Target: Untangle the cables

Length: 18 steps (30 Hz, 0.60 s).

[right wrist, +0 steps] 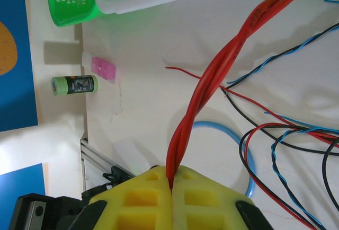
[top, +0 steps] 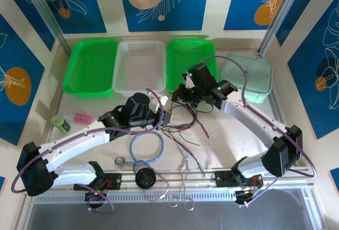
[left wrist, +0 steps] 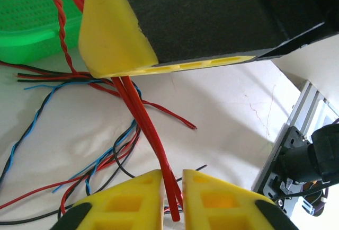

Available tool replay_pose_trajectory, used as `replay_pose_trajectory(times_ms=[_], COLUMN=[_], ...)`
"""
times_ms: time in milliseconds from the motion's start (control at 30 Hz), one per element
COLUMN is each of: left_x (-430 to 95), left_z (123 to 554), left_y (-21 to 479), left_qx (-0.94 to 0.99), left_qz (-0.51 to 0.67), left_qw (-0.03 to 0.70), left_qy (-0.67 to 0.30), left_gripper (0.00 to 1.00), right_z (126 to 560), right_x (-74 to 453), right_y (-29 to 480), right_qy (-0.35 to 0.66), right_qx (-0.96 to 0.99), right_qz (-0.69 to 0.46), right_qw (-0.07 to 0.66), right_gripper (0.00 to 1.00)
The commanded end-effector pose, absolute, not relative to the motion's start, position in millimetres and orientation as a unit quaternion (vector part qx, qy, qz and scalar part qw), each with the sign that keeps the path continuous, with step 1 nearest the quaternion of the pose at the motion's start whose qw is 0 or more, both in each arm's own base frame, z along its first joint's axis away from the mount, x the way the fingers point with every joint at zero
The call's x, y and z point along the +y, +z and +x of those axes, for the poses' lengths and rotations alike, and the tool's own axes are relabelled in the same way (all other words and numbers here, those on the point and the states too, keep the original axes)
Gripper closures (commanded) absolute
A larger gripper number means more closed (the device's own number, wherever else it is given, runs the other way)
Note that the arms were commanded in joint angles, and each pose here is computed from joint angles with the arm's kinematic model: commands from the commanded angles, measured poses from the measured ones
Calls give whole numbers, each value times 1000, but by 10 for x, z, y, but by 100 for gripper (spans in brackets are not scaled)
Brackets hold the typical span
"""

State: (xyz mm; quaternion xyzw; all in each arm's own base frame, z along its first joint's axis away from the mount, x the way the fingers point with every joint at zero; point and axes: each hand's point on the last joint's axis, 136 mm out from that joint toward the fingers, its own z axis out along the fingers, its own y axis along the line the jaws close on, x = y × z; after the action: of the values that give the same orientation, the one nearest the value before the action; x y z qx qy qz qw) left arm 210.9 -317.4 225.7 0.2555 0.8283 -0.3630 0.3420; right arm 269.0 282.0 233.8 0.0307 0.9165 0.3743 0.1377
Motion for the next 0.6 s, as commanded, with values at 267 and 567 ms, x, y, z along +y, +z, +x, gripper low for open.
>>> replay_pose_trajectory(times_ms=[267, 567], left_x=[-3198, -3166], left_z=[2125, 2151], left_y=[2344, 2349], left_qx=[823, 826], left_qz=[246, 241], left_qw=[353, 358], left_qy=[-371, -362], left_gripper=[87, 75], right_z=[2653, 2656], right_x=[2830, 2804], right_y=[2465, 2420], right_qy=[381, 375], right_qx=[914, 917], right_qz=[14, 17], right_qw=[141, 136], right_gripper=[100, 100])
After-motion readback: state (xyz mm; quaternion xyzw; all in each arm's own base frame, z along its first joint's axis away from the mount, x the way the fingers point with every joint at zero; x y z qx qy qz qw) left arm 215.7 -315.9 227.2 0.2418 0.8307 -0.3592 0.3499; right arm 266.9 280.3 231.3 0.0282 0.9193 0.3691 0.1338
